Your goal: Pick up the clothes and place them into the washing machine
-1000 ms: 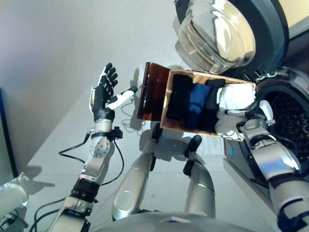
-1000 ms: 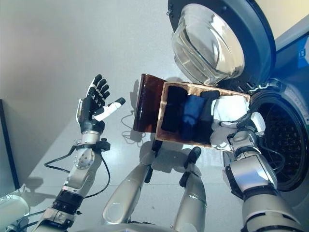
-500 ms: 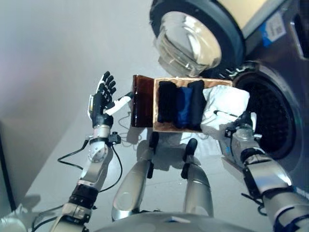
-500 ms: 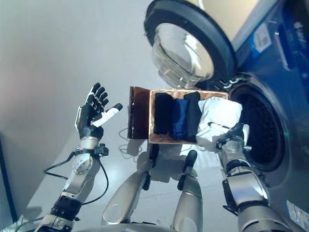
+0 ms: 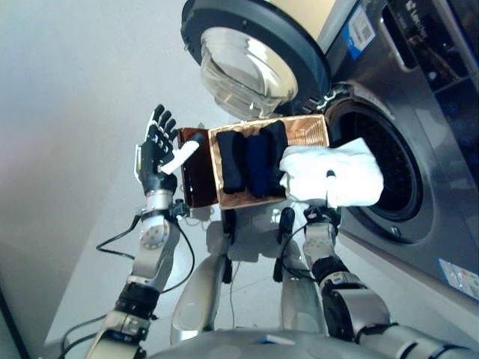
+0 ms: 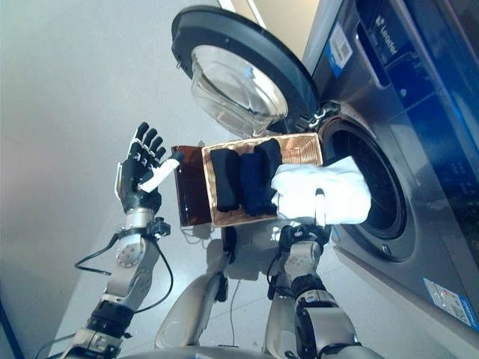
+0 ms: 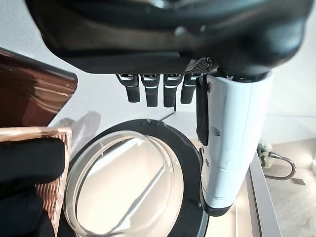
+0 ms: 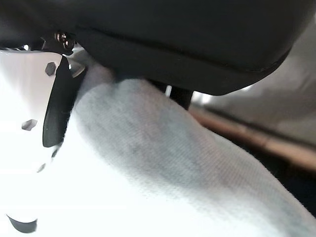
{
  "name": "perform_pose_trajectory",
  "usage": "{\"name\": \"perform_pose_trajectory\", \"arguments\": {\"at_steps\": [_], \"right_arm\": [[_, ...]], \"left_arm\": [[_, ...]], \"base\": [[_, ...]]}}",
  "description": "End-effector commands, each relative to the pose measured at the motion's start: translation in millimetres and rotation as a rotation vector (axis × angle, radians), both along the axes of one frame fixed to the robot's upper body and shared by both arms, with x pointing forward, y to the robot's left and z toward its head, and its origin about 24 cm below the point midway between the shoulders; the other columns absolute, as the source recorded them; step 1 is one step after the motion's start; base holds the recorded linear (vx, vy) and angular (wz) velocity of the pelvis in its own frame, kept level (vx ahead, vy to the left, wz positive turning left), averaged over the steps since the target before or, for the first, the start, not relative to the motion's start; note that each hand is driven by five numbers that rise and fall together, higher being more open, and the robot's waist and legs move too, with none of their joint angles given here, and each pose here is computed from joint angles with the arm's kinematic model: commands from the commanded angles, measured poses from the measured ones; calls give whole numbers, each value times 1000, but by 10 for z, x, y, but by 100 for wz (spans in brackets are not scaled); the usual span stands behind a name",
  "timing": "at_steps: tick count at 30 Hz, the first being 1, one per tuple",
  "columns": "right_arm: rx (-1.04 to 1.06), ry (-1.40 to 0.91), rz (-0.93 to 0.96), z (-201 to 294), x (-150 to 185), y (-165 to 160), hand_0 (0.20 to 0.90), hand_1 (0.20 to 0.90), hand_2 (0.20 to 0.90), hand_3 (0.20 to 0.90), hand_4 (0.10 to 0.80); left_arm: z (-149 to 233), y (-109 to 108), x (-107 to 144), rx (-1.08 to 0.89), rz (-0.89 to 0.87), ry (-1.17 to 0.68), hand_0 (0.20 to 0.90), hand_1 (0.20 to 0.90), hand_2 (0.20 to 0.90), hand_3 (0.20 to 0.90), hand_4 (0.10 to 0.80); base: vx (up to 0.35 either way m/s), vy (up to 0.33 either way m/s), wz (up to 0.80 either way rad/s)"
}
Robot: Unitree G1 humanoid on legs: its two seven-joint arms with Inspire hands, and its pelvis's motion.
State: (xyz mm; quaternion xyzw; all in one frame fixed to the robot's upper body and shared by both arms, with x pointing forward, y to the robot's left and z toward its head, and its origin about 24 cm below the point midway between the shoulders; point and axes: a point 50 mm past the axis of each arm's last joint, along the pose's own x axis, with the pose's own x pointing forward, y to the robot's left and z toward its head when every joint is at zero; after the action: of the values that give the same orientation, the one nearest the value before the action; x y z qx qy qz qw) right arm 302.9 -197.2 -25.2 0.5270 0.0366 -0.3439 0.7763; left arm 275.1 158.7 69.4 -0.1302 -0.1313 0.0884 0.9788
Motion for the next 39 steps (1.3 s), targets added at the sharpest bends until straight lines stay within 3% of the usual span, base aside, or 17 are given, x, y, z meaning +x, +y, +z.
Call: {"name": "perform_pose_trajectory", "arguments": {"at_steps": [1,8,14,22,27,28,29,32,39], "right_arm": [[-29,-290,-77,440,143,6,200,200,200,200,300],[5,-386,-70,600,212,195,200,200,200,200,300],[-17,-422,-179,823,334,-45,200,200,200,200,300],[-158,-536,-443,1544,384,-913,200,200,200,200,300],[-390,-586,-621,2489,199,-1688,200,200,200,200,300],[-434,-602,-638,2707,155,-1792,584,584,584,584,575],[-437,-604,-639,2737,155,-1803,900,900,900,900,800],[-560,-572,-589,3031,122,-1940,900,900,900,900,800],[-518,-456,-477,2514,286,-1809,900,900,900,900,800]], "left_arm": [[348,80,-45,-27,55,-222,900,900,900,900,800],[347,117,-93,-39,88,-227,900,900,900,900,800],[307,197,-164,-33,104,-220,900,900,900,900,800],[288,367,-209,31,133,-210,900,900,900,900,800],[279,505,-257,88,134,-200,900,900,900,900,800],[265,526,-272,104,134,-191,900,900,900,900,800],[269,517,-269,99,133,-194,900,900,900,900,800],[249,512,-290,99,105,-175,900,900,900,900,800],[166,469,-281,14,96,-148,900,900,900,900,800]], "base": [[76,-20,5],[30,-10,0],[29,-5,-5],[7,-5,-2],[-11,0,0],[0,0,0],[0,0,0],[2,8,1],[37,39,-12]]}}
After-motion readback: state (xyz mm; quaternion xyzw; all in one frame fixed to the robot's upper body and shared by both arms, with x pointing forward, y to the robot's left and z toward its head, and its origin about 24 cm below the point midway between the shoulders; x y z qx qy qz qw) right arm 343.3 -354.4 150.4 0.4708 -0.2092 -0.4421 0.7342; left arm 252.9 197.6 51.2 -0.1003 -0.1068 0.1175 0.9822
